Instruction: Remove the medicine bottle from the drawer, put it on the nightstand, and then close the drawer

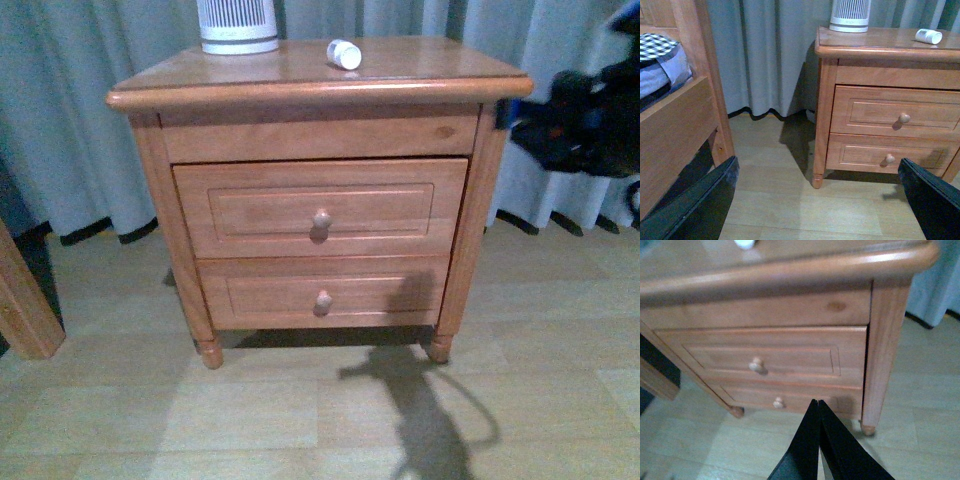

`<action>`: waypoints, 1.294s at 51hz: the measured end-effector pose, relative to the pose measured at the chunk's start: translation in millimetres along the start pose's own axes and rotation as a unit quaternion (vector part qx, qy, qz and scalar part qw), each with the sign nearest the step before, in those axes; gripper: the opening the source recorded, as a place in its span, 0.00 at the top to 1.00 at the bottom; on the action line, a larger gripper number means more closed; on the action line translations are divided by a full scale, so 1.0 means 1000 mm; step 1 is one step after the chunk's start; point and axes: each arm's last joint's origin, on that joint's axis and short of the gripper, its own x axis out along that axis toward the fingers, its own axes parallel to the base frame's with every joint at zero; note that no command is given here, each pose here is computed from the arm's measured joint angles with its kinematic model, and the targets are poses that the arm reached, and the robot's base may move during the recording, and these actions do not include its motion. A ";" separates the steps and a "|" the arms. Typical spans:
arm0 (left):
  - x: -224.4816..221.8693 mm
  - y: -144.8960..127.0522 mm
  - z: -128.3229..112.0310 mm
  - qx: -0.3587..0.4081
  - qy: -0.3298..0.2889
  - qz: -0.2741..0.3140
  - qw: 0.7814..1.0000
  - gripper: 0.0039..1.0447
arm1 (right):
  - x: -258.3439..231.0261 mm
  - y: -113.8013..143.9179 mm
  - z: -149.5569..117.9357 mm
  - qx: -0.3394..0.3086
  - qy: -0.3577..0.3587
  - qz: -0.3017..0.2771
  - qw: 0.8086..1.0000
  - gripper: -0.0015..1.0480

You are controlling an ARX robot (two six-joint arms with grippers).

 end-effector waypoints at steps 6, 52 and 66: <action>0.000 0.000 0.000 0.000 0.000 0.000 1.000 0.06 | -0.049 -0.004 0.023 0.016 -0.033 0.000 0.999 0.97; 0.000 0.000 0.000 0.000 0.000 0.000 1.000 0.06 | -0.189 -0.013 -0.064 -0.094 -0.134 -0.098 0.982 0.97; 0.000 0.000 0.000 0.000 0.000 0.000 1.000 0.06 | -0.201 -0.012 -0.079 -0.094 -0.134 -0.098 0.982 0.97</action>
